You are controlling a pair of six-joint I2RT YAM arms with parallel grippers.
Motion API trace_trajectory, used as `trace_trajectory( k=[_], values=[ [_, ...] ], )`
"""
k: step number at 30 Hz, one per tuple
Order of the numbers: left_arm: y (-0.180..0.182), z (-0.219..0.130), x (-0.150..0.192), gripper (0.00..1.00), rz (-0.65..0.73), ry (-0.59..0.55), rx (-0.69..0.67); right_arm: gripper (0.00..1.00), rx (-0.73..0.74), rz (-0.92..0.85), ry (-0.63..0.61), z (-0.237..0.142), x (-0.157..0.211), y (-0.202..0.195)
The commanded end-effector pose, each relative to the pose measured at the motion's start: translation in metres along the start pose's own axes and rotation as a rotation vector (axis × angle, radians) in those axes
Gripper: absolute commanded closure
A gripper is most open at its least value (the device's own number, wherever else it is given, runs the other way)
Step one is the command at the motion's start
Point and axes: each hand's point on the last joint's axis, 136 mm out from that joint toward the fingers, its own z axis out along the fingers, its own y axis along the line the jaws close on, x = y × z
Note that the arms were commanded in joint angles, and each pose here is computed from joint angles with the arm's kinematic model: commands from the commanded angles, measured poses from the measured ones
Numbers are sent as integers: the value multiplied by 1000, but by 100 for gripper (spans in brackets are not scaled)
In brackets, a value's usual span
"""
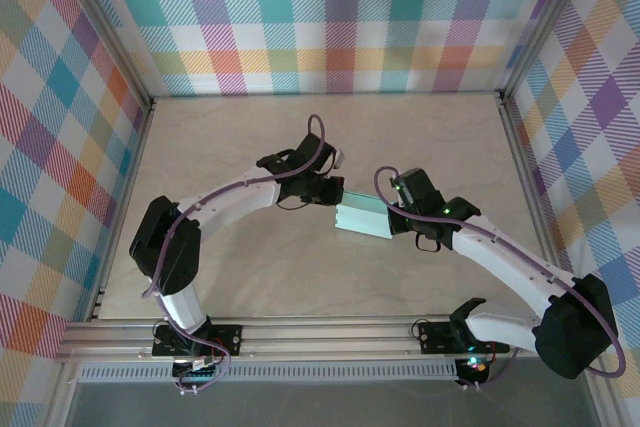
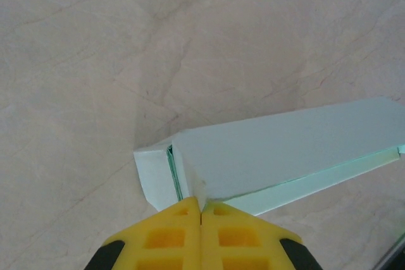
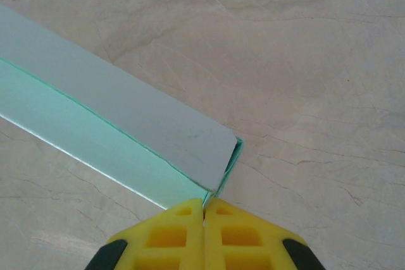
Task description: Fold the paper box
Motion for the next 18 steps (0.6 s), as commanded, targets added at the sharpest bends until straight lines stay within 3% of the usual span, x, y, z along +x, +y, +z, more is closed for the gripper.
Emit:
trace_trajectory(
  k=[1, 5, 18],
  values=[
    [-12, -3, 0, 100, 75, -89, 35, 100, -51, 23, -48, 1, -9, 13],
    [-18, -5, 4, 100, 166, -167, 18, 100, -64, 31, -69, 3, -6, 13],
    [-11, 28, 45, 100, 277, -149, -65, 100, -83, 43, -89, 7, 2, 14]
  ],
)
